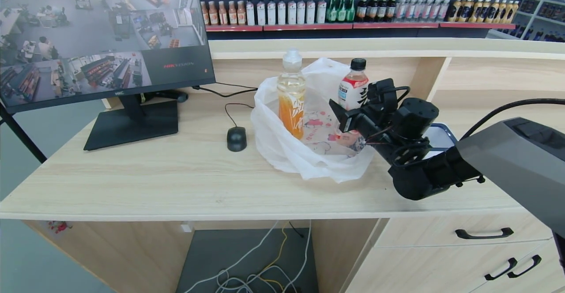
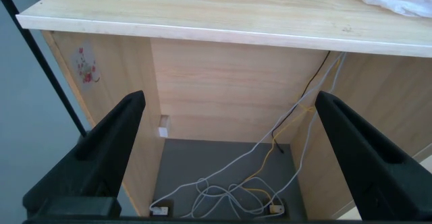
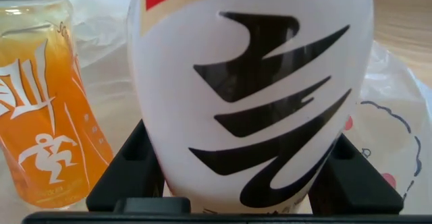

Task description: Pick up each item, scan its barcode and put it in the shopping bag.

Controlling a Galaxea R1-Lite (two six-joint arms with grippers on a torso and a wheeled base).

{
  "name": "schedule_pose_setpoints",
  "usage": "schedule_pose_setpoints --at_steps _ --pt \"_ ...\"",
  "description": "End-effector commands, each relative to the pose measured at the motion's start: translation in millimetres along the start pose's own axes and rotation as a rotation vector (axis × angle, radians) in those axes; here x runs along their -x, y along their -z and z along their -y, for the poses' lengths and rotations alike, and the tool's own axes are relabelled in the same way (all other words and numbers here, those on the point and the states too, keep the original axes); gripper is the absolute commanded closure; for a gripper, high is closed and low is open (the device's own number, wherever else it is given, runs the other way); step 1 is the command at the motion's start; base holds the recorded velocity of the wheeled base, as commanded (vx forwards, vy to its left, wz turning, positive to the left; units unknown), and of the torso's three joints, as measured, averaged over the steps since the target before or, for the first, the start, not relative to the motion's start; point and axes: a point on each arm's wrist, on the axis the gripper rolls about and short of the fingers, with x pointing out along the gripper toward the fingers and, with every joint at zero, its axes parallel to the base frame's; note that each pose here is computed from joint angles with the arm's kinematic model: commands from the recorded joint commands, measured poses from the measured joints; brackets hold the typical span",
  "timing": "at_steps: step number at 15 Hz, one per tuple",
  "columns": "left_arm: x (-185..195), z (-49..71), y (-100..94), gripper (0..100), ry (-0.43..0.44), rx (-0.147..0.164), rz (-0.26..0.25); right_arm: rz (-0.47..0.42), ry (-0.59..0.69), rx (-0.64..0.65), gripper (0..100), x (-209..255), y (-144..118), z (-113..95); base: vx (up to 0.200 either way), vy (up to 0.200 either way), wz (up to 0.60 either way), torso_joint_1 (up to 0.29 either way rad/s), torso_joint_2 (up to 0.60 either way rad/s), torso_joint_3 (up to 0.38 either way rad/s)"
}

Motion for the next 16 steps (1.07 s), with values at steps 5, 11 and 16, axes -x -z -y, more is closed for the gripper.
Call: schedule_pose_setpoints --at_steps 5,11,16 --pt "0.0 0.0 0.0 0 0.000 0.000 0.000 -0.028 -0.004 -0.001 100 0.1 14.7 -1.9 0.000 0.000 0.00 0.000 0.00 0.000" --pt "0.0 0.0 0.0 0 0.000 0.000 0.000 -0.038 -0.013 -0.004 100 2.0 17.8 -2.6 0.000 0.000 0.00 0.000 0.00 0.000" --pt "0.0 0.0 0.0 0 0.000 0.000 0.000 -0.041 -0.012 -0.003 100 2.5 18.5 -2.0 0.000 0.000 0.00 0.000 0.00 0.000"
